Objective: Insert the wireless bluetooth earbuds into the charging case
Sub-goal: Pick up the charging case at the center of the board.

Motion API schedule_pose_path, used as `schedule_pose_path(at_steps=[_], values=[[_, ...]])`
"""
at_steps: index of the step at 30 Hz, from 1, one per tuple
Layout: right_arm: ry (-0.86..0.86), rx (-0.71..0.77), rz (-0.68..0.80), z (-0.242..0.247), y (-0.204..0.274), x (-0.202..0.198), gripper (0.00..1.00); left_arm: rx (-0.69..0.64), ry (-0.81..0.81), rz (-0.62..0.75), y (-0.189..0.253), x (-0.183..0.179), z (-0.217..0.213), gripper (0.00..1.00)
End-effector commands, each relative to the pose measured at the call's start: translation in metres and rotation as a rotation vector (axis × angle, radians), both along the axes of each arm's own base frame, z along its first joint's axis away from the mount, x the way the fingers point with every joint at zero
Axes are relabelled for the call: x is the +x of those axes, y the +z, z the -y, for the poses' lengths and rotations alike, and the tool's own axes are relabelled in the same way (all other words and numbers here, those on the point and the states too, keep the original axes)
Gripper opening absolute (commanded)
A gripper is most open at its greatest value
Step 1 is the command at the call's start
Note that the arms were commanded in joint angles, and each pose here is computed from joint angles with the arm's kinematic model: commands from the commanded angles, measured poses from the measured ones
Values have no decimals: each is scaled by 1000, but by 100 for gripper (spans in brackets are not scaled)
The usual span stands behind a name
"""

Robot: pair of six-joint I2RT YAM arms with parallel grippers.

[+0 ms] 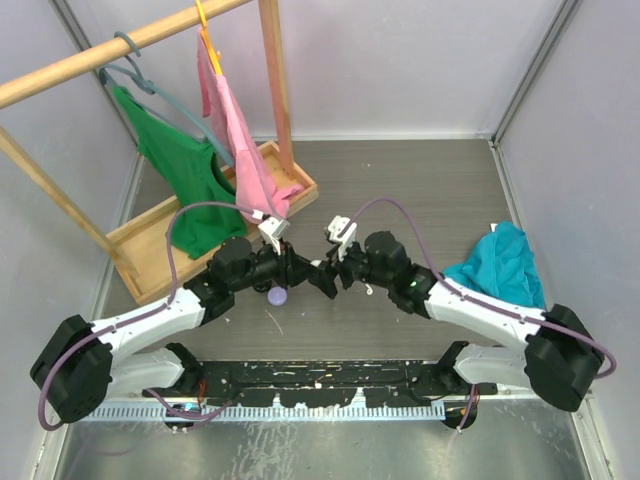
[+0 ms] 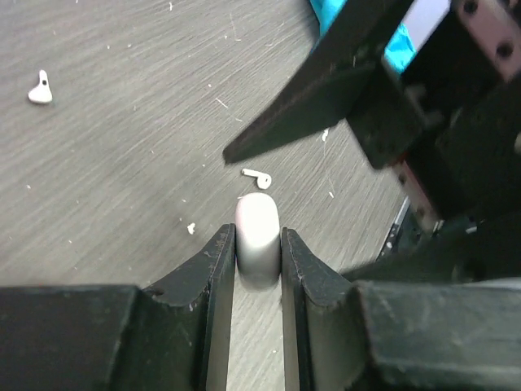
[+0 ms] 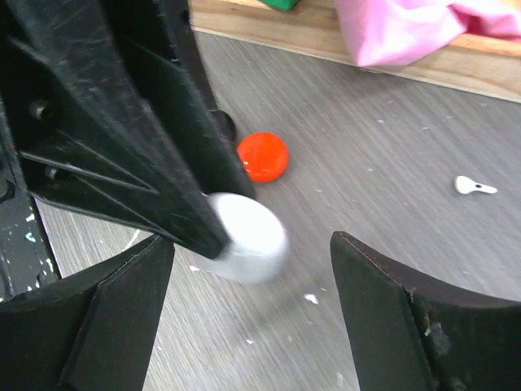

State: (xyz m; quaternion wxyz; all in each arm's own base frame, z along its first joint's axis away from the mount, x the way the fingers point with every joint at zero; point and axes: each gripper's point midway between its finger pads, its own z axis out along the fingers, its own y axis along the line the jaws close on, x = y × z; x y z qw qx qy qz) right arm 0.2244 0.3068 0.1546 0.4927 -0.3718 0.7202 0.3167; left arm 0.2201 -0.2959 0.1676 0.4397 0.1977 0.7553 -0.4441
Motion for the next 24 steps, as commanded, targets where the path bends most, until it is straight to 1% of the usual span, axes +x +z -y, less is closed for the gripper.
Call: schedule_pose_path(at_steps=[1, 4, 7, 11, 14, 19, 24], values=[[107, -25, 43, 23, 43, -3, 85, 63, -157, 162, 18, -10, 2, 4], [169, -73, 70, 33, 51, -9, 88, 90, -247, 227, 19, -18, 3, 3], [259, -112, 121, 34, 57, -18, 88, 85, -355, 286, 24, -30, 8, 3], [343, -140, 160, 35, 53, -27, 86, 151, -432, 332, 18, -40, 2, 3], [431, -145, 172, 31, 48, -37, 83, 160, -477, 397, 23, -48, -2, 3], [487, -123, 171, 24, 45, -42, 79, 126, -525, 519, 39, -55, -1, 2], [513, -111, 179, 17, 43, -42, 76, 126, -560, 558, 42, -57, 1, 2]])
